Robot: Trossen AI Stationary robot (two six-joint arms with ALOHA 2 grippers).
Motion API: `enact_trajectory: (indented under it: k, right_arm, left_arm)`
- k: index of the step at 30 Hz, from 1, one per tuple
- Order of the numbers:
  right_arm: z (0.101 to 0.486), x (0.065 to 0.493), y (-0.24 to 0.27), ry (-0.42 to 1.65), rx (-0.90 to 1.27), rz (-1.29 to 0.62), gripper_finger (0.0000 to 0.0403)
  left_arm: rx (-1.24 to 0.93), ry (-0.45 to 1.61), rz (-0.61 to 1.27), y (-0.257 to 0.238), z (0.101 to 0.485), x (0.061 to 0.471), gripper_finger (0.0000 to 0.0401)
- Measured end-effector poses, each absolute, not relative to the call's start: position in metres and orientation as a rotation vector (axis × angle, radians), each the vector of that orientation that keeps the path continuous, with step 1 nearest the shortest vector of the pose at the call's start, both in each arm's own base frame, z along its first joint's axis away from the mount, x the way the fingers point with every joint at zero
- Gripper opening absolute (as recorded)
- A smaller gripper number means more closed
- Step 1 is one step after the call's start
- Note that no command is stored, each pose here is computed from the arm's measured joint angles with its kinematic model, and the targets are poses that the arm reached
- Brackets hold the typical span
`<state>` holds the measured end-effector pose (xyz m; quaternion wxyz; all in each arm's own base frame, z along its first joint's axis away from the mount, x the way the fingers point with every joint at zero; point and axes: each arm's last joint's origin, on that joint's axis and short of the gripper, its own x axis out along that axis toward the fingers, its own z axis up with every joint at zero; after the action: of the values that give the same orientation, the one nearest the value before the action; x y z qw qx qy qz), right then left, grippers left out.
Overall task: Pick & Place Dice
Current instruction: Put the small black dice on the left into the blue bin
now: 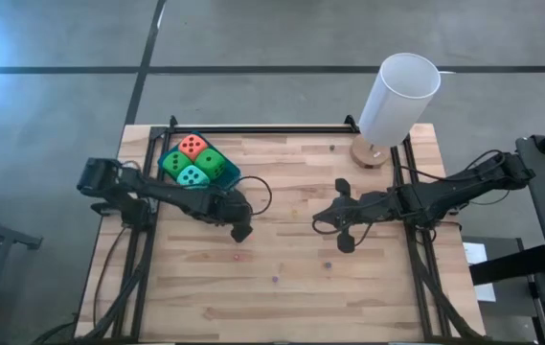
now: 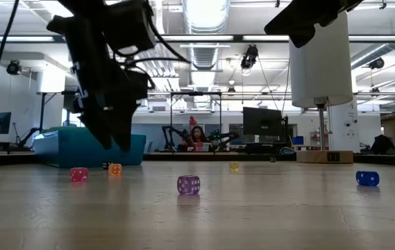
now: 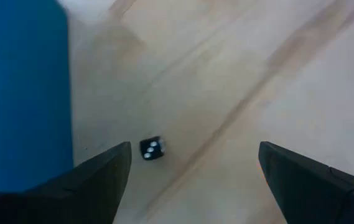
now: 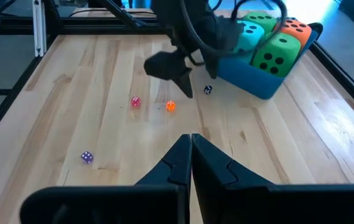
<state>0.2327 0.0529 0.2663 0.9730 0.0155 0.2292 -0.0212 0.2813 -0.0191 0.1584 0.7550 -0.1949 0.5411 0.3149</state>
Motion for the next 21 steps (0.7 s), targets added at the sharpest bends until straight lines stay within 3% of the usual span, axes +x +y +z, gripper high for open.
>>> enact_trajectory:
  k: [11, 21]
  right_arm:
    - [0.266, 0.233, 0.053, 0.462, 0.031, -0.043, 0.0008]
    - [0.266, 0.233, 0.053, 0.462, 0.031, -0.043, 0.0008]
  left_arm:
    - [-0.478, 1.26, 0.833, -0.009, 0.148, 0.286, 0.0313]
    - [-0.532, 1.221, 0.866, -0.003, 0.146, 0.289, 0.024]
